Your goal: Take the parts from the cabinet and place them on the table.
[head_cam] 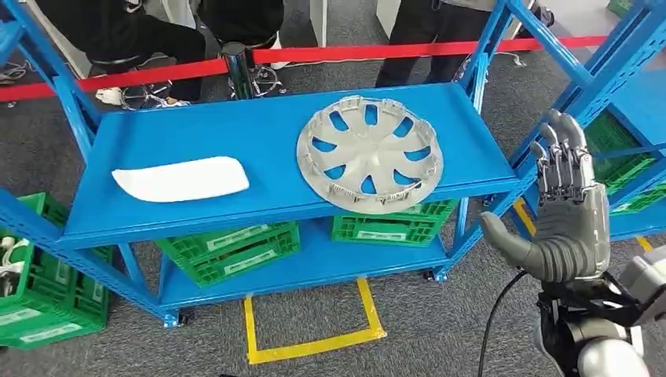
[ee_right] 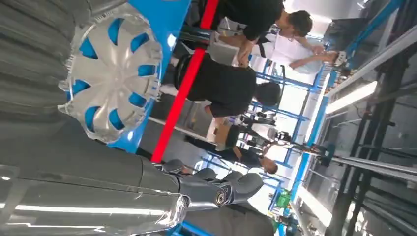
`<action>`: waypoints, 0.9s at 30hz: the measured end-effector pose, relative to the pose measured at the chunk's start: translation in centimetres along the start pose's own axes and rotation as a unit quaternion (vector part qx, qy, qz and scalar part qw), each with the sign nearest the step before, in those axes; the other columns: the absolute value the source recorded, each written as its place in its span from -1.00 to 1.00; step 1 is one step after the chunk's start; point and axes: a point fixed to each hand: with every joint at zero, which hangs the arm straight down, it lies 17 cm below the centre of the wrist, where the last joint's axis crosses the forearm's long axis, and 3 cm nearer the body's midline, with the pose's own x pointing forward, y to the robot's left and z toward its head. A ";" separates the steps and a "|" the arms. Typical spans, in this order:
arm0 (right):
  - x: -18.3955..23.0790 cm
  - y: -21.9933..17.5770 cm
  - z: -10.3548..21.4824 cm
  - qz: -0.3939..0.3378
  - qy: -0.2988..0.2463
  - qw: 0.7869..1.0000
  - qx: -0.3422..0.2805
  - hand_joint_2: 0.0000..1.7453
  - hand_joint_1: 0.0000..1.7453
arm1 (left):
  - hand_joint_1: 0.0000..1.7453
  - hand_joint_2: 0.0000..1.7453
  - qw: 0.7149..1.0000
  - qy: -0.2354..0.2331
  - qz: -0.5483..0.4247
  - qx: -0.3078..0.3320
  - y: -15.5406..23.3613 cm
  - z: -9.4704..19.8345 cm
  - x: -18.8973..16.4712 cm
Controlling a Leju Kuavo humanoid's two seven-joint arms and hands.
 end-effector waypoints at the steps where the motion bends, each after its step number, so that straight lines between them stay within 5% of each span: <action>1: 0.0 0.0 0.0 0.000 0.000 1.000 0.000 1.00 -1.00 | -1.00 -1.00 1.000 0.000 0.001 0.000 0.0 0.0 0.1; 27: -0.6 0.5 0.6 0.003 0.006 1.000 0.005 1.00 -1.00 | -1.00 -1.00 1.000 0.011 0.004 0.002 0.6 0.0 -0.3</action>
